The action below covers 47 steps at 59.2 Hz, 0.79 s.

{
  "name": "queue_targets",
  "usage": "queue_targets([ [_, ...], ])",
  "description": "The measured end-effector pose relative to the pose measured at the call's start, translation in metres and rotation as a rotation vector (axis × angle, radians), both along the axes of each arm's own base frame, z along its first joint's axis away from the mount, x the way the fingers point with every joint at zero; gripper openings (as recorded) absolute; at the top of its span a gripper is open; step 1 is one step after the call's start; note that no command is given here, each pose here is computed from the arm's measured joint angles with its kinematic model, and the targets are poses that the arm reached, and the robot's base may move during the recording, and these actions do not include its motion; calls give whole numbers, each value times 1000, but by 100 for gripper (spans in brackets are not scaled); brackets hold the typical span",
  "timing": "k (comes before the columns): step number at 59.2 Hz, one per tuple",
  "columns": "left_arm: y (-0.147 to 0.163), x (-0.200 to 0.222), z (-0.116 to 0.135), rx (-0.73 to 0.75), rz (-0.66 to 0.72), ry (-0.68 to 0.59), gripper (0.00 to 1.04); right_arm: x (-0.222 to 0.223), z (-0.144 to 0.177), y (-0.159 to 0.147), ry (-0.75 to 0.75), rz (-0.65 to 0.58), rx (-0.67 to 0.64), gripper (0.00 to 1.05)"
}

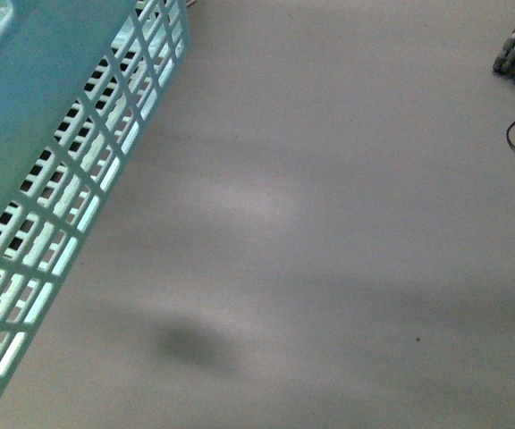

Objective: Pick lemon and mango into basket

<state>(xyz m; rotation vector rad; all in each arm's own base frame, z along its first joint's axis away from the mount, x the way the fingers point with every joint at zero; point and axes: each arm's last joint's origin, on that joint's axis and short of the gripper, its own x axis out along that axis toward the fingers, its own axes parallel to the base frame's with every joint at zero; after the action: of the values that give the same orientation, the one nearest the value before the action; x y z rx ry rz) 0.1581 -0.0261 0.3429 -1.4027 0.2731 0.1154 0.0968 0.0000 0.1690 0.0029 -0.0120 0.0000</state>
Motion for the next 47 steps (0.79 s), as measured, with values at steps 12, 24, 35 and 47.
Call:
queue_targets([
  [12,0,0,0,1,0,-1,7,0,0,0,0,0,0,96],
  [24,0,0,1,1,-1,-3,7,0,0,0,0,0,0,96],
  [35,0,0,1,0,0,-3,7,0,0,0,0,0,0,96],
  [47,0,0,1,2,0,-4,7,0,0,0,0,0,0,96],
])
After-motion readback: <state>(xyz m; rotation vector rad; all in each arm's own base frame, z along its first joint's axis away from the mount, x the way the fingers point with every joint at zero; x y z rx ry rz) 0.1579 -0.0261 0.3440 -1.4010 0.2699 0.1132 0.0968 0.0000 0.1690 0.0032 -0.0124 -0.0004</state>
